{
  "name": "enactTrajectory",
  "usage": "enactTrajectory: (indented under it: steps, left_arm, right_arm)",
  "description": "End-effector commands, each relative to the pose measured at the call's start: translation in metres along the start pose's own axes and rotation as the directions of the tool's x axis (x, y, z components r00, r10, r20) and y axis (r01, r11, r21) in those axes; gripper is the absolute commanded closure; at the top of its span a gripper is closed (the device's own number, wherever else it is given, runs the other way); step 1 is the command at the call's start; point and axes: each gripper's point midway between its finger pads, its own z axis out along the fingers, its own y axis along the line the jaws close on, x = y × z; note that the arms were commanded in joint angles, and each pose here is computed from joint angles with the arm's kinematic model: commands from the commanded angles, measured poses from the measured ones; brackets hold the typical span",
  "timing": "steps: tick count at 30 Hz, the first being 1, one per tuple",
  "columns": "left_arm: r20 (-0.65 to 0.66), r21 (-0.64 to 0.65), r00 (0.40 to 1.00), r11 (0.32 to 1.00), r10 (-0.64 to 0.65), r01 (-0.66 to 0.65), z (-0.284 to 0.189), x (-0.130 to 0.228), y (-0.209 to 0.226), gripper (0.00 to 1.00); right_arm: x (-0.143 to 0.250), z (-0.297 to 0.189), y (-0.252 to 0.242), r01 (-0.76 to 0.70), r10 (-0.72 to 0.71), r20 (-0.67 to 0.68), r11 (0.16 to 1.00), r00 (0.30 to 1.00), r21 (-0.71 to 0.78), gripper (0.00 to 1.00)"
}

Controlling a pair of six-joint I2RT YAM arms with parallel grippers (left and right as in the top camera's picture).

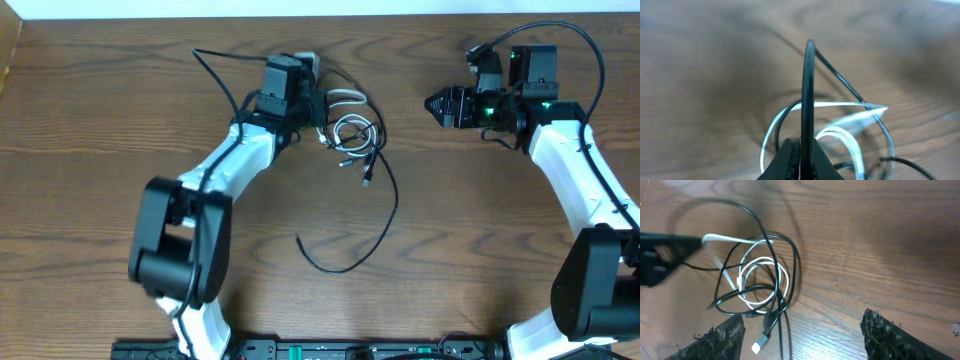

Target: Untangle cables

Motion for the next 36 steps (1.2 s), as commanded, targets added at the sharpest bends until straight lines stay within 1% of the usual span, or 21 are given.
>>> enactTrajectory:
  steps: [1, 3, 5, 6, 7, 11, 14, 17, 21, 24, 28, 31, 35, 36]
  left_arm:
    - [0.205, 0.074, 0.979, 0.997, 0.021, -0.037, -0.069, -0.071, -0.04, 0.92]
    - [0.253, 0.12, 0.967, 0.992, -0.006, -0.025, -0.095, -0.086, -0.056, 0.92]
    - [0.286, 0.185, 0.958, 0.982, -0.019, -0.036, -0.12, -0.096, -0.076, 0.92]
    - [0.311, 0.235, 0.95, 0.97, -0.008, -0.068, -0.141, -0.101, -0.094, 0.92]
    - [0.322, 0.254, 0.947, 0.963, -0.003, -0.084, -0.149, -0.103, -0.102, 0.92]
    - [0.368, 0.312, 0.929, 0.946, -0.038, -0.085, -0.178, -0.113, -0.124, 0.92]
    - [0.41, 0.372, 0.904, 0.927, -0.124, -0.042, -0.199, -0.129, -0.135, 0.92]
    - [0.456, 0.446, 0.864, 0.895, -0.212, -0.016, -0.22, -0.148, -0.145, 0.92]
    - [0.52, 0.549, 0.8, 0.835, -0.301, -0.043, -0.251, -0.172, -0.162, 0.92]
    - [0.562, 0.602, 0.745, 0.795, -0.358, -0.072, -0.273, -0.187, -0.17, 0.92]
    - [0.574, 0.678, 0.678, 0.731, -0.46, -0.078, -0.3, -0.203, -0.176, 0.92]
    - [0.548, 0.729, 0.651, 0.682, -0.525, -0.064, -0.313, -0.209, -0.178, 0.93]
    - [0.498, 0.782, 0.64, 0.622, -0.586, -0.039, -0.322, -0.212, -0.181, 0.92]
    - [0.475, 0.806, 0.634, 0.591, -0.611, -0.034, -0.328, -0.213, -0.183, 0.92]
  right_arm:
    - [-0.008, -0.005, 0.002, 0.007, -0.007, 0.022, 1.0, 1.0, 0.006, 0.28]
    - [-0.008, -0.005, 0.002, 0.008, -0.008, 0.024, 1.0, 1.0, 0.005, 0.27]
    - [-0.008, -0.005, 0.003, 0.009, -0.009, 0.024, 1.0, 1.0, 0.004, 0.24]
    - [-0.008, -0.005, 0.005, 0.013, -0.013, 0.023, 1.0, 1.0, -0.002, 0.22]
    - [-0.008, -0.004, 0.01, 0.037, -0.037, 0.025, 0.999, 0.999, -0.023, 0.22]
    - [-0.01, -0.003, 0.042, 0.151, -0.145, 0.048, 0.973, 0.988, -0.173, 0.22]
    - [-0.011, -0.006, 0.066, 0.24, -0.224, 0.086, 0.929, 0.971, -0.281, 0.21]
    - [-0.011, -0.007, 0.076, 0.258, -0.238, 0.1, 0.913, 0.966, -0.318, 0.21]
    - [-0.007, -0.004, 0.085, 0.271, -0.255, 0.093, 0.903, 0.963, -0.333, 0.2]
    - [-0.005, -0.001, 0.092, 0.29, -0.275, 0.093, 0.893, 0.957, -0.343, 0.18]
    - [0.0, 0.002, 0.106, 0.346, -0.331, 0.105, 0.866, 0.938, -0.36, 0.16]
    - [0.003, 0.007, 0.124, 0.405, -0.386, 0.129, 0.831, 0.913, -0.381, 0.16]
    - [0.006, 0.015, 0.149, 0.491, -0.463, 0.172, 0.779, 0.87, -0.39, 0.18]
    - [0.006, 0.02, 0.155, 0.511, -0.479, 0.182, 0.772, 0.858, -0.379, 0.17]
